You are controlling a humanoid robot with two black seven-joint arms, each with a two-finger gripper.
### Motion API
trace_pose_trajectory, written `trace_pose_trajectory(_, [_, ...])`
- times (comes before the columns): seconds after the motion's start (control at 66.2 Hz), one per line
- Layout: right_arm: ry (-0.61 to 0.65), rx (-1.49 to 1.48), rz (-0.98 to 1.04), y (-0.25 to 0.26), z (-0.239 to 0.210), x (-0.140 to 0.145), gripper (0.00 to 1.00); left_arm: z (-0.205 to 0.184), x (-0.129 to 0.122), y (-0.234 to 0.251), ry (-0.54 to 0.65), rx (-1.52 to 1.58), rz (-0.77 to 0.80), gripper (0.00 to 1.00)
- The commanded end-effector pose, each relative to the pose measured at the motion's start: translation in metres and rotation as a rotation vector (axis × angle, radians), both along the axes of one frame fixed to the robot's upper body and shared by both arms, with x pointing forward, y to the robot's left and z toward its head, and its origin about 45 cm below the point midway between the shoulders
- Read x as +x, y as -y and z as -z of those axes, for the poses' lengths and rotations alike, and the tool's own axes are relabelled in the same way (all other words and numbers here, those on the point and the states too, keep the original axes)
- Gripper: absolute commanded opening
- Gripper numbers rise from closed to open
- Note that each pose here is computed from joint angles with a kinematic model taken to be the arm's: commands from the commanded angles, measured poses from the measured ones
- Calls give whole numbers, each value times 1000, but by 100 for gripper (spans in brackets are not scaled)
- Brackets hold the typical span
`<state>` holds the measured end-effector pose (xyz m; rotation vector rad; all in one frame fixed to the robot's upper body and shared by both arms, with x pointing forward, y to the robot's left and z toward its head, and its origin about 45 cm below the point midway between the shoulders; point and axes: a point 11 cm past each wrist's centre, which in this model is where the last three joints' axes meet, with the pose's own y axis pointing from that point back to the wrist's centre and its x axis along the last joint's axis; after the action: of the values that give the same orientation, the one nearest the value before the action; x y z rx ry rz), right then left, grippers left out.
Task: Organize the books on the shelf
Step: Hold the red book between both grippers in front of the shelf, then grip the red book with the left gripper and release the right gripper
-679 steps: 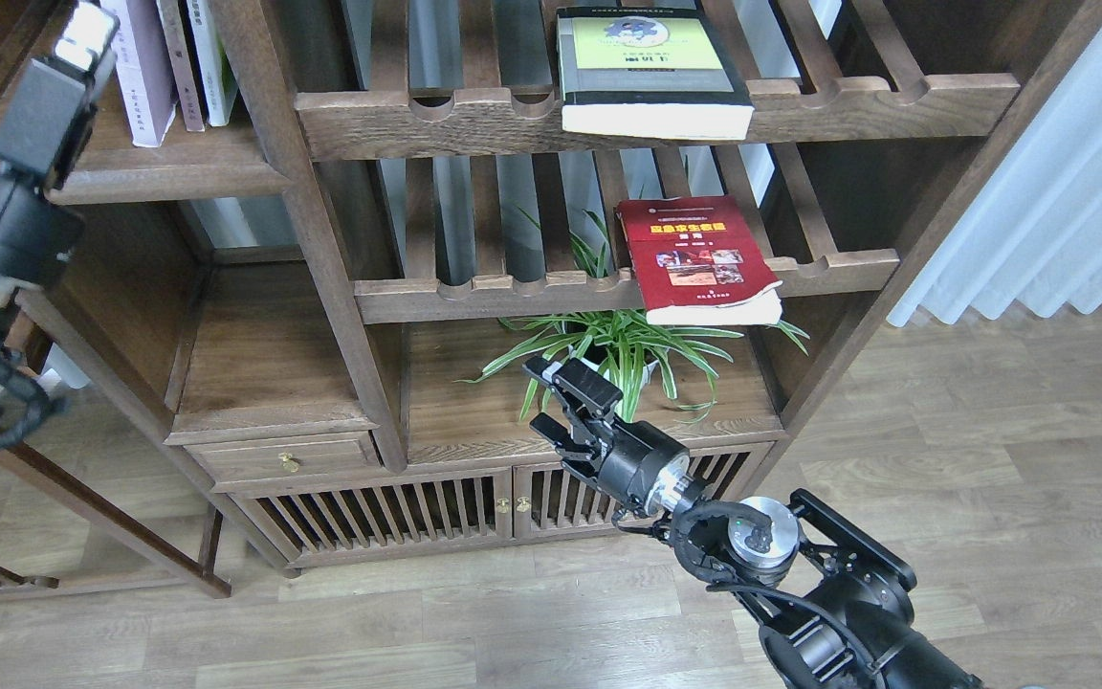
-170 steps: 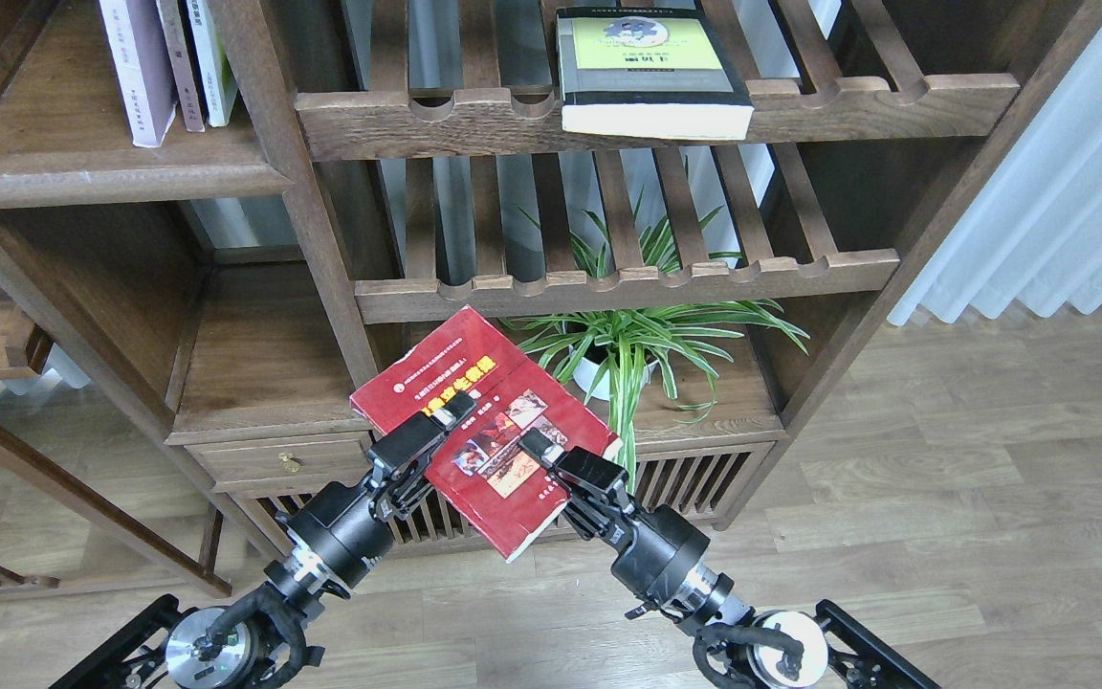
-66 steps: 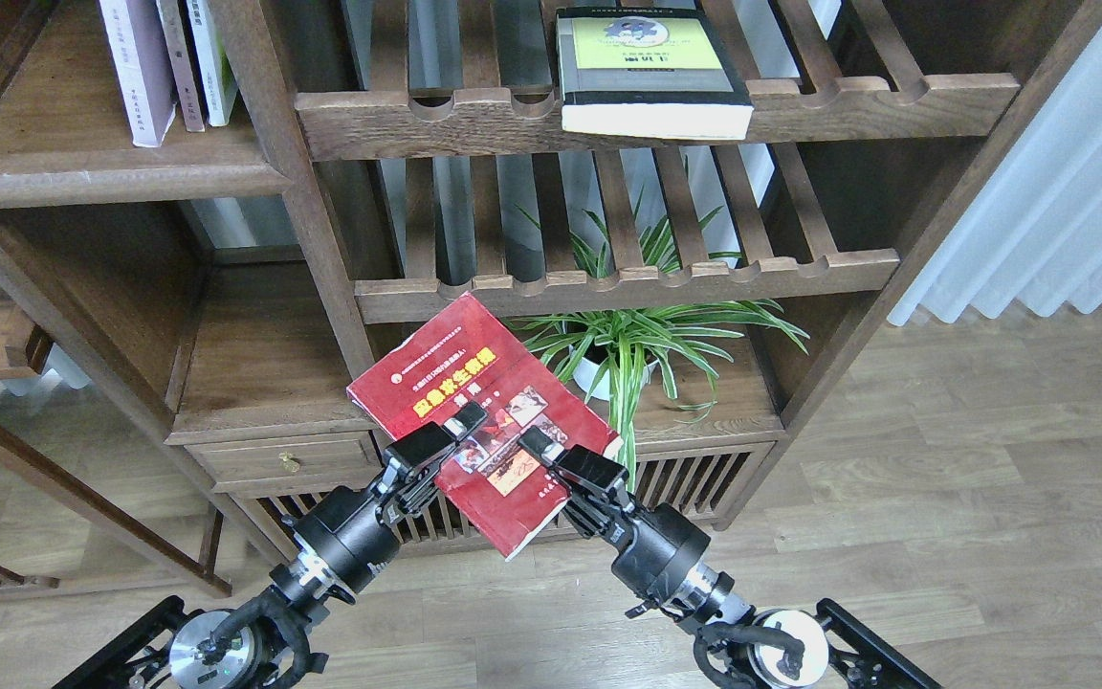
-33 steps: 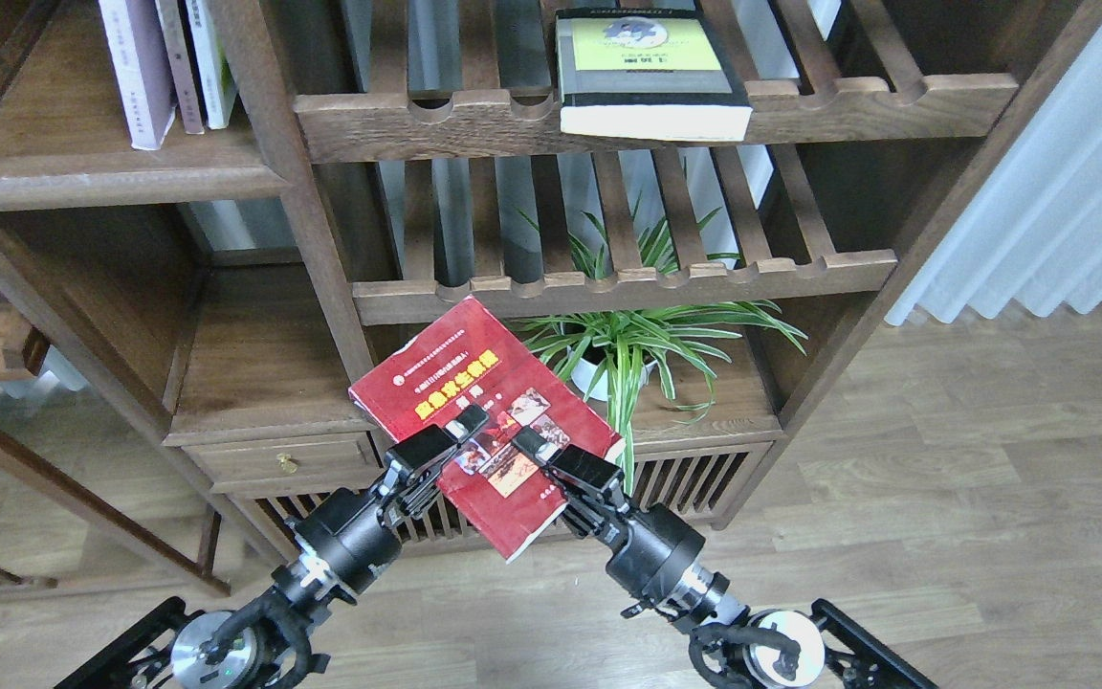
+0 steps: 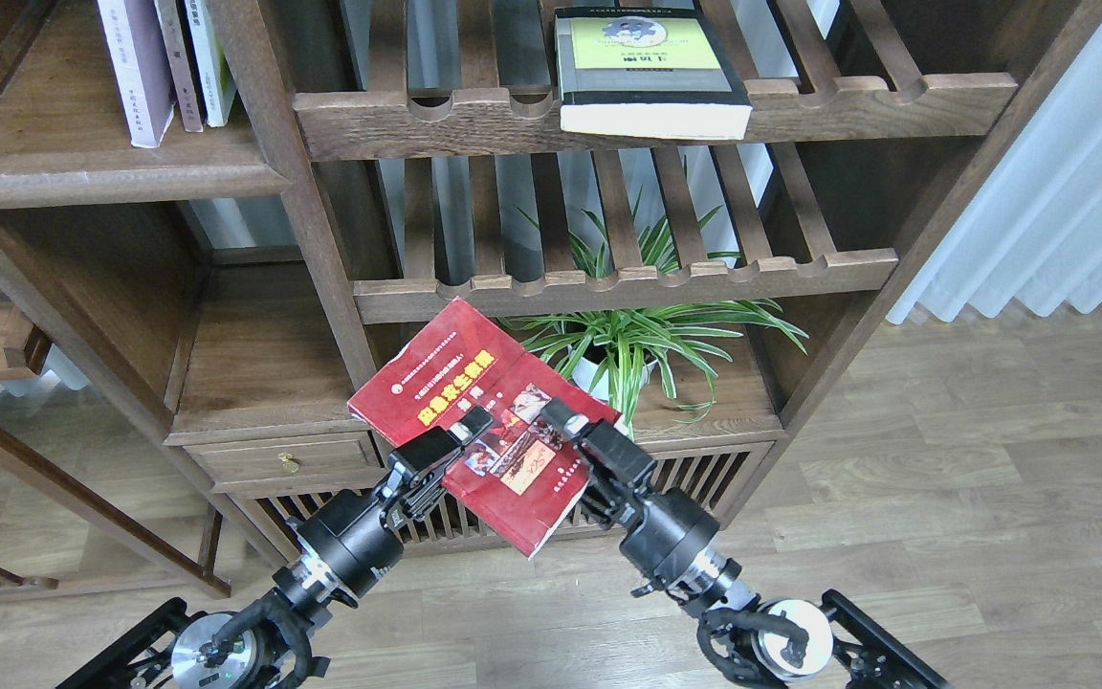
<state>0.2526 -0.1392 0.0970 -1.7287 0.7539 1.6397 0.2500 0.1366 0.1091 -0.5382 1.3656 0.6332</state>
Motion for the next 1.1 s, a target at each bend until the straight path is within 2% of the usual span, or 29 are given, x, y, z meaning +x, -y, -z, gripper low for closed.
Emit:
trace_pose_trajectory(0.0, [-1, -5, 35, 10, 1, 5, 87, -2, 1, -1, 5, -4, -4, 7])
trace_pose_trajectory(0.468, [-69, -41, 152, 37, 15, 16, 88, -20, -8, -2, 40, -36, -6, 7])
trace_pose_trajectory(0.785, [-113, -78, 126, 31, 22, 12, 88, -25, -8, 3, 50, -53, 0, 7])
trace_pose_trajectory(1.087, [-133, -148, 101, 30, 30, 8, 88, -34, 0, 8, 111, -16, 44, 7])
